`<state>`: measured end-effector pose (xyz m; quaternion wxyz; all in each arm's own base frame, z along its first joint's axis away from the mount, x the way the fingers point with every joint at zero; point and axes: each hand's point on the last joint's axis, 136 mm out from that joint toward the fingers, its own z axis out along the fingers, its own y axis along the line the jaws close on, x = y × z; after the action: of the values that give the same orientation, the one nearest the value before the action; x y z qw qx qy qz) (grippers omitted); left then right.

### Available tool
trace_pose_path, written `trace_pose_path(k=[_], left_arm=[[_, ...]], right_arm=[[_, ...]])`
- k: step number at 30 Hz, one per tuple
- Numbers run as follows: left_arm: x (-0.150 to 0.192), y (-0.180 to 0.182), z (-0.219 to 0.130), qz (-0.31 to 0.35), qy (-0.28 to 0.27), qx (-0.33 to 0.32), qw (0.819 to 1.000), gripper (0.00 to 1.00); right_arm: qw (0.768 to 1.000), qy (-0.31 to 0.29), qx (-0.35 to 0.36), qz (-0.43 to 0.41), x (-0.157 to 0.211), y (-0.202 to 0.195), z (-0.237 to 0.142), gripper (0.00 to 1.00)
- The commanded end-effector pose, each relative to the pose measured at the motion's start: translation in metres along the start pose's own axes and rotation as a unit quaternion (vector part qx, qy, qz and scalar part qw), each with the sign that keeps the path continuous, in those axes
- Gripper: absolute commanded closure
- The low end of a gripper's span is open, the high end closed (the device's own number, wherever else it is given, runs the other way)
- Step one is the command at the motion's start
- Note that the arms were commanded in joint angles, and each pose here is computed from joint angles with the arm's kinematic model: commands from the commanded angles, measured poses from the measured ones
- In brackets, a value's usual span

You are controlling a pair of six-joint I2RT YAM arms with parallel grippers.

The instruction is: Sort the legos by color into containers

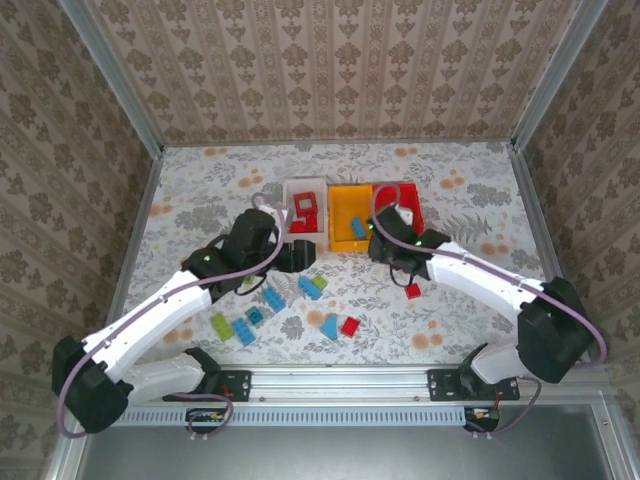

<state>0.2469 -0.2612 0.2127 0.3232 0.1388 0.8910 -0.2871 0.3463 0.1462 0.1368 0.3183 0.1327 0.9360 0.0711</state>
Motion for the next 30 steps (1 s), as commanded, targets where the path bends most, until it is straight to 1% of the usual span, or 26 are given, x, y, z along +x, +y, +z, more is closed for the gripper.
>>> trace_pose_path(k=[1, 5, 9, 12, 14, 15, 17, 19, 24, 27, 30], left_arm=[[-0.024, -0.026, 0.006, 0.013, -0.021, 0.029, 0.999, 0.29], [-0.035, -0.039, 0.018, 0.030, -0.024, 0.031, 0.999, 0.29], [-0.051, -0.055, 0.028, 0.050, -0.040, 0.038, 0.997, 0.28], [-0.064, -0.069, 0.037, 0.077, -0.039, 0.030, 0.996, 0.28], [-0.069, -0.075, 0.044, 0.095, -0.035, 0.021, 0.995, 0.27], [-0.070, -0.079, 0.047, 0.104, -0.034, 0.019, 0.994, 0.27], [-0.071, -0.082, 0.050, 0.113, -0.029, 0.015, 0.993, 0.27], [-0.069, -0.079, 0.052, 0.110, -0.024, 0.008, 0.994, 0.27], [-0.053, -0.058, 0.046, 0.090, -0.014, -0.022, 0.996, 0.27], [-0.038, -0.036, 0.035, 0.059, -0.006, -0.053, 0.997, 0.27], [-0.013, 0.003, 0.017, 0.003, 0.014, -0.118, 0.993, 0.27]], right_arm=[[0.999, 0.018, 0.002, -0.031, -0.027, -0.005, 0.022, 0.80], [0.999, 0.032, -0.009, -0.024, -0.061, 0.001, 0.060, 0.80], [0.998, 0.054, -0.019, -0.013, -0.077, 0.003, 0.094, 0.79], [0.997, 0.074, -0.020, -0.014, -0.080, 0.005, 0.113, 0.78], [0.996, 0.084, -0.018, -0.013, -0.078, 0.004, 0.121, 0.75], [0.996, 0.088, -0.017, -0.012, -0.077, 0.003, 0.126, 0.72], [0.996, 0.093, -0.012, -0.008, -0.074, 0.000, 0.131, 0.62], [0.995, 0.095, -0.009, -0.005, -0.073, -0.003, 0.133, 0.54], [0.997, 0.074, -0.020, -0.007, -0.083, -0.002, 0.115, 0.42], [0.998, 0.056, -0.024, -0.010, -0.090, -0.002, 0.095, 0.41], [0.999, 0.029, -0.038, -0.009, -0.095, 0.000, 0.067, 0.42]])
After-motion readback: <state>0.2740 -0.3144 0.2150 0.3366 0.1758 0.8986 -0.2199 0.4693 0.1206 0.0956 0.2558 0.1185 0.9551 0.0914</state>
